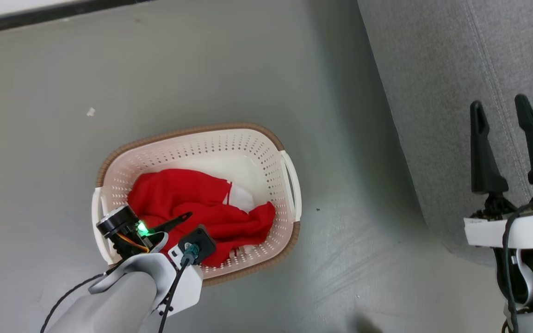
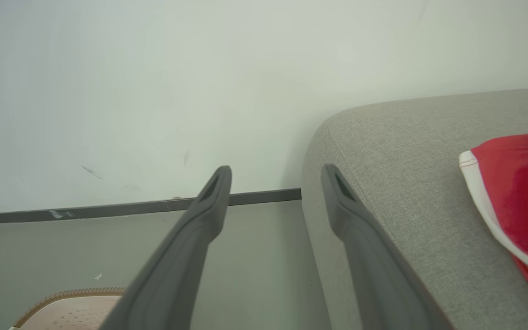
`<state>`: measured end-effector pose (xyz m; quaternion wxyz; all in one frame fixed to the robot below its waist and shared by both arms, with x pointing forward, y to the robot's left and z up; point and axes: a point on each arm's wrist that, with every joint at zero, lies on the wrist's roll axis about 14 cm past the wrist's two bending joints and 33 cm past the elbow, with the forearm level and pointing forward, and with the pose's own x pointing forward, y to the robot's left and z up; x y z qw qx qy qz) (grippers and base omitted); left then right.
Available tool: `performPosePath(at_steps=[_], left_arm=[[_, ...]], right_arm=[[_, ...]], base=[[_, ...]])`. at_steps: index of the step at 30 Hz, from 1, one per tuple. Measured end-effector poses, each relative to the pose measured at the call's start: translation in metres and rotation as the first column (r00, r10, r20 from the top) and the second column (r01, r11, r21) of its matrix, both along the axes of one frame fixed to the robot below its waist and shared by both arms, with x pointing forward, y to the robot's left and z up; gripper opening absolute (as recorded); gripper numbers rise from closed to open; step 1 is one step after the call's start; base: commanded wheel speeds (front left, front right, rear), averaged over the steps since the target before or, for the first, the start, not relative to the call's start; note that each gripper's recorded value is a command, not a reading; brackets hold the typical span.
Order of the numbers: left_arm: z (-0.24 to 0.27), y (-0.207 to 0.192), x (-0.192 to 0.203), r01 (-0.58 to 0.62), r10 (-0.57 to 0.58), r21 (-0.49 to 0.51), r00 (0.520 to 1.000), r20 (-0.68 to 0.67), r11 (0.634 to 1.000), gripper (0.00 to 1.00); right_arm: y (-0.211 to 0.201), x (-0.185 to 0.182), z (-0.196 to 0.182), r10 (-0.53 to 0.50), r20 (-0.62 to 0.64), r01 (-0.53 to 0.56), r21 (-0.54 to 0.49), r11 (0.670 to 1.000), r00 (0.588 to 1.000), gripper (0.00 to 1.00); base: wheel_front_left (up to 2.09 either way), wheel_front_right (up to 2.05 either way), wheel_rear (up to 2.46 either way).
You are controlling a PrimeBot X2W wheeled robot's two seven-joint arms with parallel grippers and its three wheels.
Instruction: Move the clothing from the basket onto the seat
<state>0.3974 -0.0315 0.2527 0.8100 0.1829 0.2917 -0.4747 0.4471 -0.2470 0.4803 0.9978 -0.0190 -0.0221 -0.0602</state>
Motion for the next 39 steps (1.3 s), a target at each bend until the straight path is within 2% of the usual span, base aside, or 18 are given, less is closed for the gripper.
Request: performPosePath(at_steps=[11,21,39], left_arm=[[-0.045,-0.006,-0.005,0.084,-0.080,0.052,0.994,-0.072,0.995,1.00],[-0.071,-0.018,-0.014,0.152,-0.145,0.050,0.982,-0.123,0.987,1.00],[-0.119,-0.024,-0.030,0.282,-0.258,0.105,0.946,-0.197,0.954,1.00]], right_arm=[[-0.003,0.017,-0.015,0.001,-0.011,-0.001,-0.015,1.000,1.000,1.00],[-0.009,0.027,-0.033,-0.007,-0.036,0.006,-0.022,1.000,0.999,1.00],[-0.018,0.041,-0.059,-0.019,-0.073,0.018,-0.011,1.000,0.997,1.00]], base=[[0.00,0.00,0.00],[0.00,0.00,0.00],[0.00,0.00,0.00]])
